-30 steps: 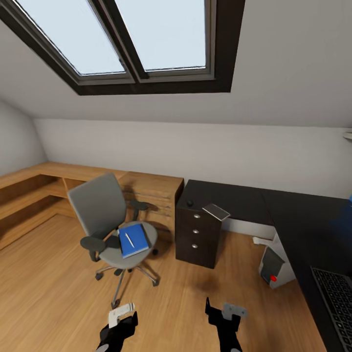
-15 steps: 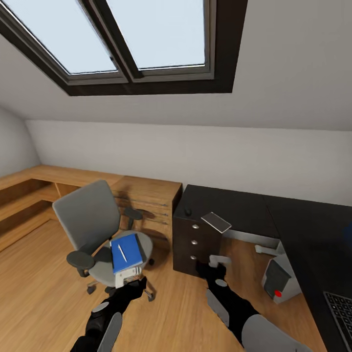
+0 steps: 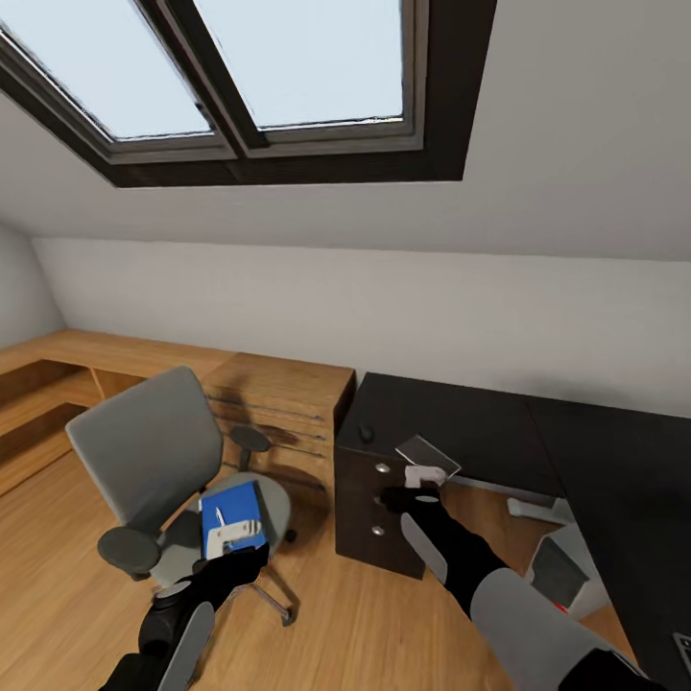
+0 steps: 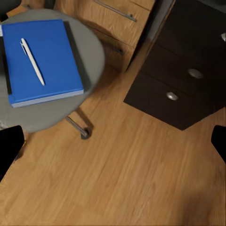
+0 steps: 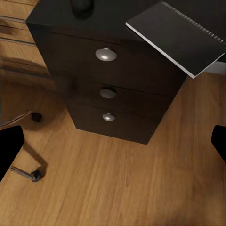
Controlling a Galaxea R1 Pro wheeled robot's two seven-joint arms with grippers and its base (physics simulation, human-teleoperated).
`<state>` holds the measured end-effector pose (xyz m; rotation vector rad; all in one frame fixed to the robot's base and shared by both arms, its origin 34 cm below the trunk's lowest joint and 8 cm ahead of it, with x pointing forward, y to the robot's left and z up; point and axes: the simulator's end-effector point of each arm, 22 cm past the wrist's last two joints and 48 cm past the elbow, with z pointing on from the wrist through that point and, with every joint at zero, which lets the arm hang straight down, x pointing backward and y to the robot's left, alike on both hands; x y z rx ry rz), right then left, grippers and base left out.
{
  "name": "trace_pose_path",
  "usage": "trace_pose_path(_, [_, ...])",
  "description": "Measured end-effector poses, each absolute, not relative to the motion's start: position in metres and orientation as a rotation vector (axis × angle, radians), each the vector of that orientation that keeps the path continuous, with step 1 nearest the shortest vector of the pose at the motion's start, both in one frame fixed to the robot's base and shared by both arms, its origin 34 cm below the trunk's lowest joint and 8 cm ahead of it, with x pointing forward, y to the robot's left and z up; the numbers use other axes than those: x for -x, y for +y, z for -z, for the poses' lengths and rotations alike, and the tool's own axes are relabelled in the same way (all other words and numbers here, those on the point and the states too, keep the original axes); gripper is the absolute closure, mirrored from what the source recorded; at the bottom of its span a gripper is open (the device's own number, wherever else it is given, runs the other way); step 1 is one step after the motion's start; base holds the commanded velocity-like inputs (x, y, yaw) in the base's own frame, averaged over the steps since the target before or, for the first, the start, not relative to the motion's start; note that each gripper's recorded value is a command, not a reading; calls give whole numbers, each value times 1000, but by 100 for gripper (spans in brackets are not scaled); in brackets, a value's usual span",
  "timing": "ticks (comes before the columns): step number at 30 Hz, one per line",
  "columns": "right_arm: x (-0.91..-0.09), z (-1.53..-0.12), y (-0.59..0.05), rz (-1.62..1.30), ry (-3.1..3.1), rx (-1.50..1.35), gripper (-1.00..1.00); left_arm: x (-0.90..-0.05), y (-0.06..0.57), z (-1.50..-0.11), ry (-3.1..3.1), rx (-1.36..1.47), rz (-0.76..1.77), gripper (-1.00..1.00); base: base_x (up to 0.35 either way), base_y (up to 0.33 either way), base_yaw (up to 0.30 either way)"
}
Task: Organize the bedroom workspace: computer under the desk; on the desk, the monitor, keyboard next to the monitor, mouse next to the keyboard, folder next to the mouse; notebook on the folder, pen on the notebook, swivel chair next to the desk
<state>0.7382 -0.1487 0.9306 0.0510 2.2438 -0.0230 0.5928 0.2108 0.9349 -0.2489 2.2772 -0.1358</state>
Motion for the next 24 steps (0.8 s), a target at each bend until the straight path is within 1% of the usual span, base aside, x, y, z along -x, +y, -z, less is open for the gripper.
trace_pose_path(6, [-739,-931,-151,28,2237,-53,-100,-591,220,-931,2285,245,114,-100,328,0,64])
trace_pose_path(19, [-742,-935,-151,28,2211,-60,-100,-591,218,-930,2288,245,117,-100,328,0,240])
trace_pose_path(24, [-742,-935,-153,30,2210,-59,-100,-590,218,-929,2290,243,108,-100,328,0,82])
